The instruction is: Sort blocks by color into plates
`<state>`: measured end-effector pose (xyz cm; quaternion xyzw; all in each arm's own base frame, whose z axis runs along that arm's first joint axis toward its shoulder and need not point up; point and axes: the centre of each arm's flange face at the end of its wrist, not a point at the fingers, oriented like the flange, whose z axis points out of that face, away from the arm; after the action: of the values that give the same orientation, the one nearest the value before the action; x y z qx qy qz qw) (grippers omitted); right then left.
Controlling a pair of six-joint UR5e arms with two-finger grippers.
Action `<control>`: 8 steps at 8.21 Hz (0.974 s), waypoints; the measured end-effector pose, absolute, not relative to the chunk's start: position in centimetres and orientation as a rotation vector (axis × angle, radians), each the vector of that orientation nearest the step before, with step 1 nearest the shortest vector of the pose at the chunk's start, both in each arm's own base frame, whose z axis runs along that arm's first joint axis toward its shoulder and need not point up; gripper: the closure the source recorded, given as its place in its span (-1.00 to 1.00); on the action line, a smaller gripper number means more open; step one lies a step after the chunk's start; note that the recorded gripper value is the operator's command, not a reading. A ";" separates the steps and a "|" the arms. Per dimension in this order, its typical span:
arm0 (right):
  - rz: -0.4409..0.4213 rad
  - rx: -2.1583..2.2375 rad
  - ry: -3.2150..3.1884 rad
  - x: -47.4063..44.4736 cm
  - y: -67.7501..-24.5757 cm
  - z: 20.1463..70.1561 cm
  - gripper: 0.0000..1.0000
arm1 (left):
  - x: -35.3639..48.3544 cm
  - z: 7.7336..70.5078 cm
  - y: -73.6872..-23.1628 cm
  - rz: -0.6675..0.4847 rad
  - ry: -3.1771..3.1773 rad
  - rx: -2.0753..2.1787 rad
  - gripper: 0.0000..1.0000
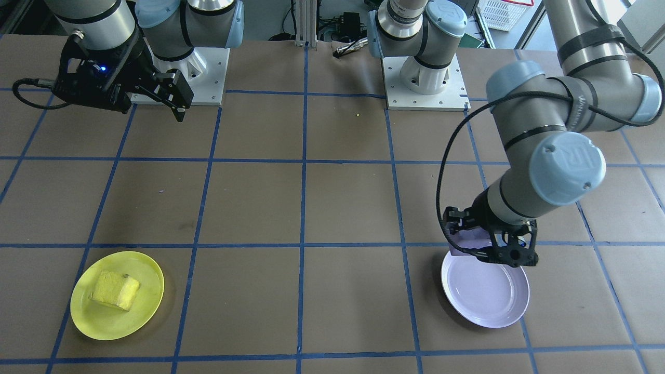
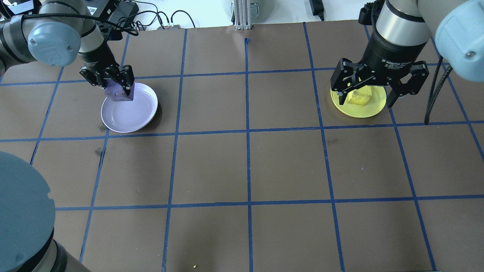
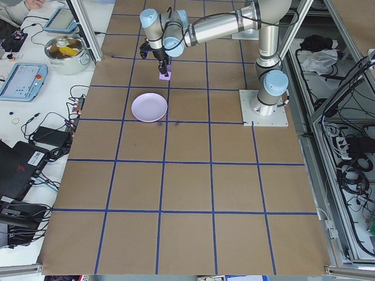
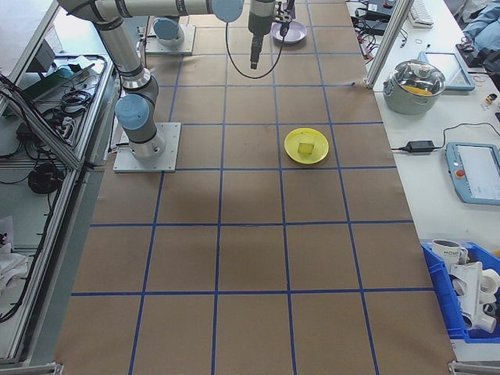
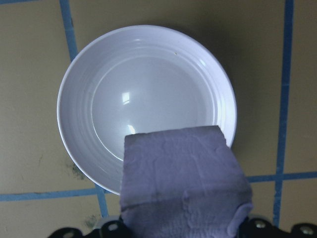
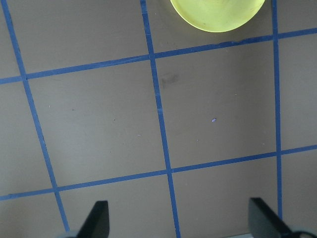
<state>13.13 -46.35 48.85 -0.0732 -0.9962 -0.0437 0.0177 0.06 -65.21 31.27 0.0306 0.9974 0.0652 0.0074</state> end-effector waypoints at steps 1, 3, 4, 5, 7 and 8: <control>-0.136 -0.227 -3.093 13.1 -46.3 48.8 -1.00 | 1.5 29.7 -66.7 0.195 3.121 0.089 0.37; -0.142 -0.227 -3.090 13.1 -46.3 48.6 -1.00 | 2.6 27.0 -68.6 0.207 3.119 0.084 -0.85; -0.146 -0.226 -3.088 13.1 -46.3 48.2 -1.00 | 2.8 26.2 -69.0 0.219 3.114 0.078 -1.00; -0.149 -0.226 -3.086 13.1 -46.2 48.0 -1.00 | 2.8 25.9 -69.0 0.227 3.114 0.071 -1.00; -0.149 -0.226 -3.086 13.1 -46.2 47.8 -1.00 | 2.7 26.7 -68.6 0.225 3.113 0.066 -1.00; -0.149 -0.226 -3.086 13.0 -46.1 47.8 -1.00 | 2.6 27.9 -68.2 0.228 3.113 0.066 -1.00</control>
<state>13.05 -46.15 47.80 -0.0729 -0.9959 -0.0480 0.0220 2.56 -68.22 27.92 0.0210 0.9971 0.0731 0.0100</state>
